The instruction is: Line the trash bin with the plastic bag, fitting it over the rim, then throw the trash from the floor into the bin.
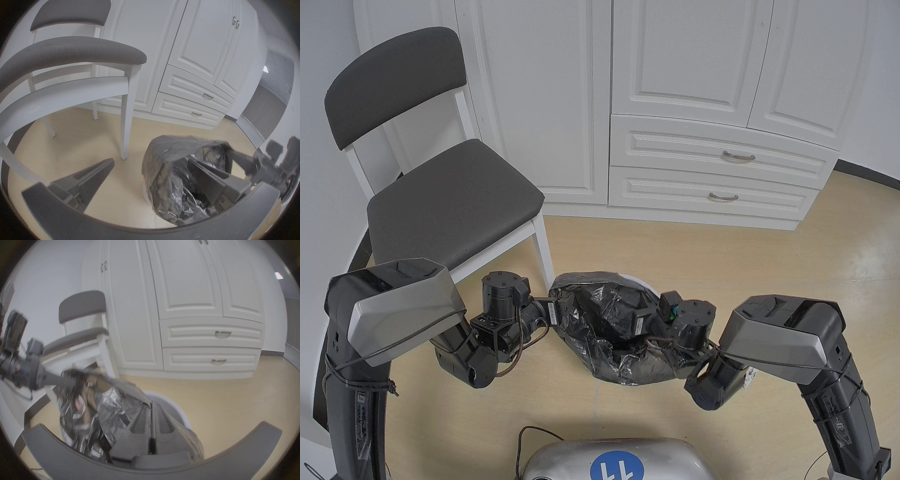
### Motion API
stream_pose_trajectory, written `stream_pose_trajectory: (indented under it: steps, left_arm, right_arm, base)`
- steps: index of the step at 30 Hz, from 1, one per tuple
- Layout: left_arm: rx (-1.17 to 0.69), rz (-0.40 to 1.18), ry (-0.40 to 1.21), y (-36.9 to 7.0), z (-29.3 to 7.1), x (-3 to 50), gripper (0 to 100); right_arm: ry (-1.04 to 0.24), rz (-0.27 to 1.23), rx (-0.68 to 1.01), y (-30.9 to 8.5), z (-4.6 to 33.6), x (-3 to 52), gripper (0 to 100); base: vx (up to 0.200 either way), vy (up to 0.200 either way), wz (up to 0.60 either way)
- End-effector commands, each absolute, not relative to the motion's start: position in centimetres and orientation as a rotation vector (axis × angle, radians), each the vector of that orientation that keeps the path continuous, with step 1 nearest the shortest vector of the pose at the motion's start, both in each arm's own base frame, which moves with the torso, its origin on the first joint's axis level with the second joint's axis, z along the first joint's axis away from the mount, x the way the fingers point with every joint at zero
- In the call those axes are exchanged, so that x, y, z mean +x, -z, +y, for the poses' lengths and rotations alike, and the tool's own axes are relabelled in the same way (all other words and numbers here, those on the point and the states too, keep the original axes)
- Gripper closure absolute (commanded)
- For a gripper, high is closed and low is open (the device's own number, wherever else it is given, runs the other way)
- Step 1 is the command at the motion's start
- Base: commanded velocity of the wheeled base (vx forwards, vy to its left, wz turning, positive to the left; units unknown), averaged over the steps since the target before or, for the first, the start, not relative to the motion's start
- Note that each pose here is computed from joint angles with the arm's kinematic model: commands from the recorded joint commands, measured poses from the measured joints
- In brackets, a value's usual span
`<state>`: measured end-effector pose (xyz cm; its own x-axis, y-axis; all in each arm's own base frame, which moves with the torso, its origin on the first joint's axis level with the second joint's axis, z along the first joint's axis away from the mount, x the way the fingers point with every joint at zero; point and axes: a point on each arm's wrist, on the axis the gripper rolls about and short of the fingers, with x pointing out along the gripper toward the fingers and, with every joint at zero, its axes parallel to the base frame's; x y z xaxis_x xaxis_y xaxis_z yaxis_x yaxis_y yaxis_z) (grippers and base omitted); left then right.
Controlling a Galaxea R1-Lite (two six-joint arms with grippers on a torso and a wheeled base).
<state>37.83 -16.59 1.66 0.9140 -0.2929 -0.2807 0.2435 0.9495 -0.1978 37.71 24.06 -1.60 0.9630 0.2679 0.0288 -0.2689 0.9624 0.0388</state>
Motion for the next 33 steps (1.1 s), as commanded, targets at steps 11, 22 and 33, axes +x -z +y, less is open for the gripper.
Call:
stream_pose_trajectory:
  steps: [11,22,33]
  left_arm:
    - [-0.167,0.274,0.275,-2.2,-16.4,37.6,0]
    - [-0.169,0.265,0.28,-2.8,-16.5,37.3,0]
    - [-0.166,0.267,0.286,-2.7,-16.7,37.2,0]
  right_arm:
    - [-0.175,0.013,0.021,1.3,23.1,51.1,100]
    - [-0.162,-0.069,0.05,-1.0,22.7,51.3,100]
    - [-0.229,-0.146,0.093,-6.8,25.7,48.5,0]
  base:
    - [0.0,0.0,0.0]
    - [0.0,0.0,0.0]
    - [0.0,0.0,0.0]
